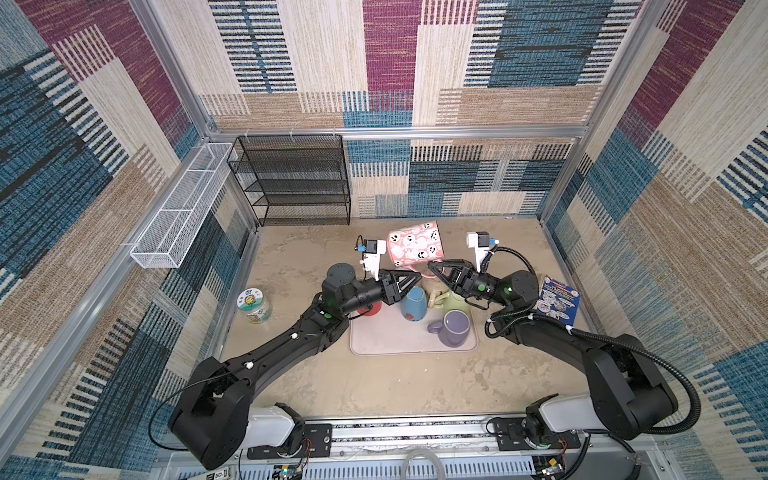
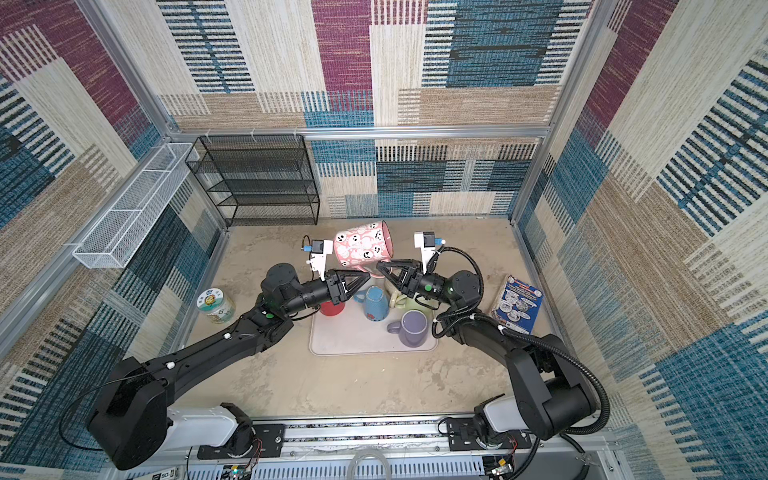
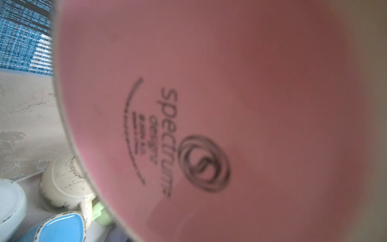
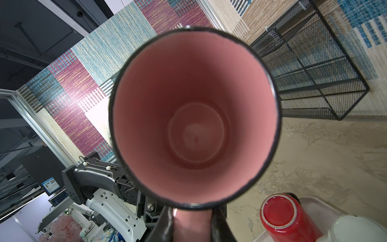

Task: Turn the mug right side up
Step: Place the mug at the top-right of the table.

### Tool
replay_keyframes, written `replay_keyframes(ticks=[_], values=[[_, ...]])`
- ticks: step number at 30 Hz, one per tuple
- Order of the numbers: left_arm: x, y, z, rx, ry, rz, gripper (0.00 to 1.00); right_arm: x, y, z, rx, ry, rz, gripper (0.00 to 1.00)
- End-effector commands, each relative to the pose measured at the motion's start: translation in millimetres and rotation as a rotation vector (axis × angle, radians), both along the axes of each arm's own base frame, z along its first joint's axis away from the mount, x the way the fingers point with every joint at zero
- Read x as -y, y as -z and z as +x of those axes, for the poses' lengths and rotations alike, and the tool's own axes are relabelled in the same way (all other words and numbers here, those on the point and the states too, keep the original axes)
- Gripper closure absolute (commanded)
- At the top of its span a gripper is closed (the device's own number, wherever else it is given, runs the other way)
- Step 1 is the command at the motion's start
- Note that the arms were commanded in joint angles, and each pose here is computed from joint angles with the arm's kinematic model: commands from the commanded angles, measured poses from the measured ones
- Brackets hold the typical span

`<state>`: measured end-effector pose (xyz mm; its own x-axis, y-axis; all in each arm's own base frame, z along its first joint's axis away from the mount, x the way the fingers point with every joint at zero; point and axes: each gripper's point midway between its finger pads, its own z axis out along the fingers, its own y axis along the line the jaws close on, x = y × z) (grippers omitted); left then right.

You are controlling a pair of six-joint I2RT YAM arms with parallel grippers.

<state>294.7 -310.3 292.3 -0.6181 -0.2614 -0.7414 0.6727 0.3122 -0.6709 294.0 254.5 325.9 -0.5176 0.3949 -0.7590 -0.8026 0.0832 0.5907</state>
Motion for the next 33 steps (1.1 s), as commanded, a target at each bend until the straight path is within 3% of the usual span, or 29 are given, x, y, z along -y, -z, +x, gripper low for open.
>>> replay_keyframes(ticks=[1,20,23,27,33], values=[[-2,8,2,0.007,-0.018,0.043,0.55,5,-25,-8,0.131,0.021,0.049,1.00],[-23,11,-8,0.027,-0.079,0.164,0.53,8,-16,5,0.136,0.123,-0.047,1.00],[-30,16,-9,0.013,-0.101,0.216,0.49,9,-14,9,0.132,0.151,-0.068,1.00],[-40,23,-11,-0.002,-0.138,0.267,0.34,13,-11,15,0.119,0.176,-0.088,1.00],[-53,25,-17,-0.015,-0.162,0.332,0.27,19,-6,22,0.113,0.221,-0.129,1.00]])
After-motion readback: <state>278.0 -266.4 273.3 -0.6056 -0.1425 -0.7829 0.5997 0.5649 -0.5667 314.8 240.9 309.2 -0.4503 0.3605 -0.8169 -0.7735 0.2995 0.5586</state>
